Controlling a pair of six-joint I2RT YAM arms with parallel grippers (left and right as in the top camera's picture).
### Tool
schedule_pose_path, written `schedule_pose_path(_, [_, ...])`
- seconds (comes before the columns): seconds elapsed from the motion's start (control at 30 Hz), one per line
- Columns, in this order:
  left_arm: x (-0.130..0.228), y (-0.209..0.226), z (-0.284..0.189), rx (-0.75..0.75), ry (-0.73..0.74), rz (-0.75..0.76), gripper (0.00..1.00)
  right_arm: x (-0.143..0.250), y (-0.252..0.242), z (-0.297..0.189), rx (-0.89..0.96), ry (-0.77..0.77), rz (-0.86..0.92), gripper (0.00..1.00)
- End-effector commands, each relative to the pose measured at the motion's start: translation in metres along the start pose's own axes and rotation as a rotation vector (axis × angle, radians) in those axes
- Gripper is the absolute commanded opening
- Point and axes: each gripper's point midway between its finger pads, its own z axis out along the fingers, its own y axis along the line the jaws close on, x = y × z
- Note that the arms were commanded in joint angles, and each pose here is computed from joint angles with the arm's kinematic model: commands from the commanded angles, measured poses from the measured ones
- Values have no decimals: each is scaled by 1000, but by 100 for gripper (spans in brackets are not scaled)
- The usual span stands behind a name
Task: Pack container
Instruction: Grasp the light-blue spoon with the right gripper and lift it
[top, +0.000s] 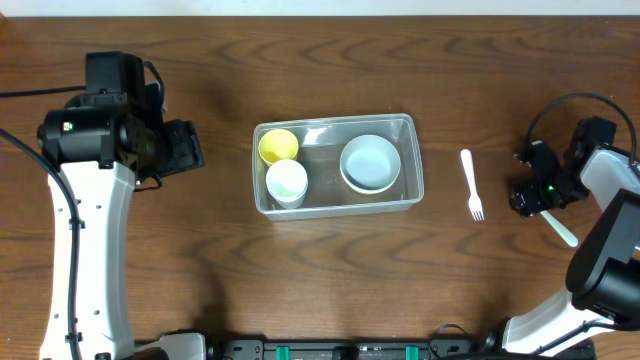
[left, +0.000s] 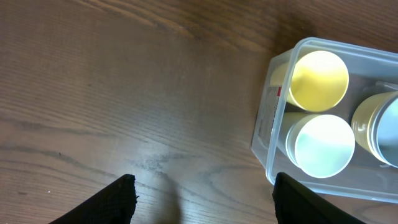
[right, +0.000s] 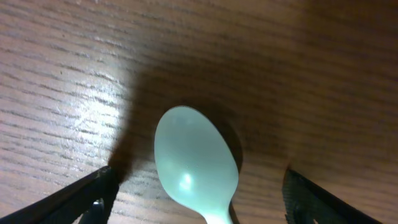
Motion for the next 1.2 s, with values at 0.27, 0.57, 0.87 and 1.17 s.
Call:
schedule_pose_path(0.27, [3,3,3,-10,16,-10,71,-2,0,10,-6,10,-24,54])
schedule_pose_path(0.57, [3,3,3,-10,16,-10,71,-4,-2,10,3,1,-24,43])
schedule_pose_path(0.87, [3,3,3,-10,16,-10,71,-7,-4,10,13,-11,-26,33])
schedule_pose_path(1.17, [3,3,3,-10,16,-10,72,-14,-7,8,25,-43,-1,19])
